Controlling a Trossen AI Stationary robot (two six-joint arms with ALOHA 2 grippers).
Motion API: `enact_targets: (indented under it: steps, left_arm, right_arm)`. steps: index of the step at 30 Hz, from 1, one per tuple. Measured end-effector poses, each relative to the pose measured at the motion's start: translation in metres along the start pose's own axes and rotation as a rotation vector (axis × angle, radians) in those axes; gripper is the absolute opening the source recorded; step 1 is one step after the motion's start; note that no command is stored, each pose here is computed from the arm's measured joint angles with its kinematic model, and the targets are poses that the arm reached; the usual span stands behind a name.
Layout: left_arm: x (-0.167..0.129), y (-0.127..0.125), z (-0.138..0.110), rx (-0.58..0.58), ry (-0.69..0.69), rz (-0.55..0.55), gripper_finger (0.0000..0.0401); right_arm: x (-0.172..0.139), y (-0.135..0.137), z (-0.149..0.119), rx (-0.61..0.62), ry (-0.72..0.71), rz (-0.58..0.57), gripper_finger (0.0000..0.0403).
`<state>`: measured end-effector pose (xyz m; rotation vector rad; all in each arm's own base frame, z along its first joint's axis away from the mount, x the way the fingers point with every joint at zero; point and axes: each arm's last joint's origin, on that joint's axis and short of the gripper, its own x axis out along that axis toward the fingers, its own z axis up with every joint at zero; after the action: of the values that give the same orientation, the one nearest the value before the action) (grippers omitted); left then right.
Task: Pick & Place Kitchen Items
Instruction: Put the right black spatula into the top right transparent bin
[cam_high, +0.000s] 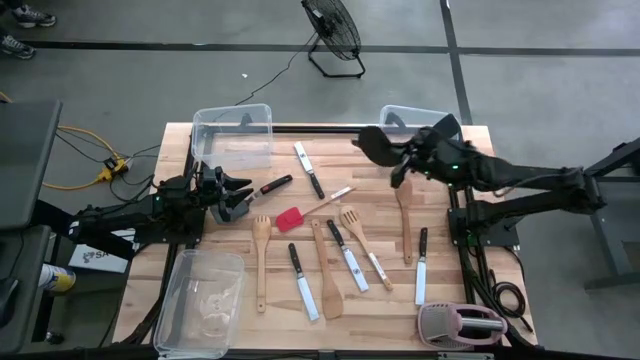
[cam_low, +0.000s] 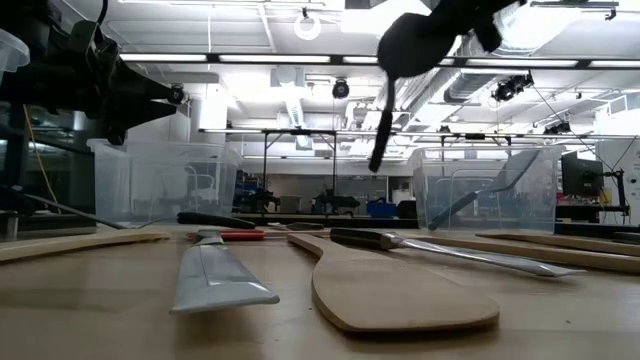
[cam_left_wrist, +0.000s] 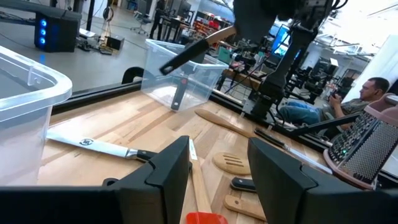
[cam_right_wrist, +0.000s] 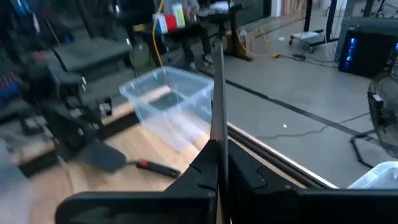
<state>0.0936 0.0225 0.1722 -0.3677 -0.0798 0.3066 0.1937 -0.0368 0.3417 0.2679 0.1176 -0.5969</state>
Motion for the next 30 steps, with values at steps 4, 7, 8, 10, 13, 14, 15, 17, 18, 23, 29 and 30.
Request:
enact_targets:
  steps: [4, 7, 8, 10, 13, 14, 15, 17, 18, 23, 29, 30]
  left_arm:
    - [0.0, 0.0, 0.0, 0.0, 0.0, 0.0, 0.0163]
    - [0.0, 0.0, 0.0, 0.0, 0.0, 0.0, 0.0163]
    - [0.0, 0.0, 0.0, 0.0, 0.0, 0.0, 0.0163]
    - [0.0, 0.0, 0.0, 0.0, 0.0, 0.0, 0.0163]
    - [0.0, 0.0, 0.0, 0.0, 0.0, 0.0, 0.0163]
    - [0.0, 0.0, 0.0, 0.0, 0.0, 0.0, 0.0163]
    - [0.0, 0.0, 0.0, 0.0, 0.0, 0.0, 0.0163]
    - [0.0, 0.0, 0.0, 0.0, 0.0, 0.0, 0.0163]
    - [0.0, 0.0, 0.0, 0.0, 0.0, 0.0, 0.0163]
    - [0.0, 0.0, 0.0, 0.0, 0.0, 0.0, 0.0163]
    - [0.0, 0.0, 0.0, 0.0, 0.0, 0.0, 0.0163]
    - [0.0, 0.0, 0.0, 0.0, 0.0, 0.0, 0.0163]
  right_arm:
    - [-0.018, -0.006, 0.009, 0.035, -0.049, 0.017, 0.0003]
    - [-0.03, -0.01, 0.016, 0.061, -0.101, 0.033, 0.0003]
    - [-0.034, -0.011, 0.019, 0.069, -0.116, 0.038, 0.0003]
    - [-0.04, -0.013, 0.022, 0.083, -0.147, 0.039, 0.0003]
    - [-0.05, -0.018, 0.026, 0.103, -0.189, 0.007, 0.0003]
    - [-0.054, -0.021, 0.027, 0.109, -0.202, -0.013, 0.0003]
    - [-0.058, -0.023, 0.028, 0.114, -0.214, -0.036, 0.0003]
    - [-0.065, -0.028, 0.029, 0.121, -0.23, -0.085, 0.0003]
    - [-0.068, -0.03, 0.029, 0.122, -0.234, -0.111, 0.0003]
    - [-0.078, -0.04, 0.022, 0.175, -0.207, -0.202, 0.0003]
    - [-0.08, -0.045, 0.016, 0.237, -0.19, -0.289, 0.0003]
    - [-0.079, -0.045, 0.016, 0.245, -0.189, -0.296, 0.0003]
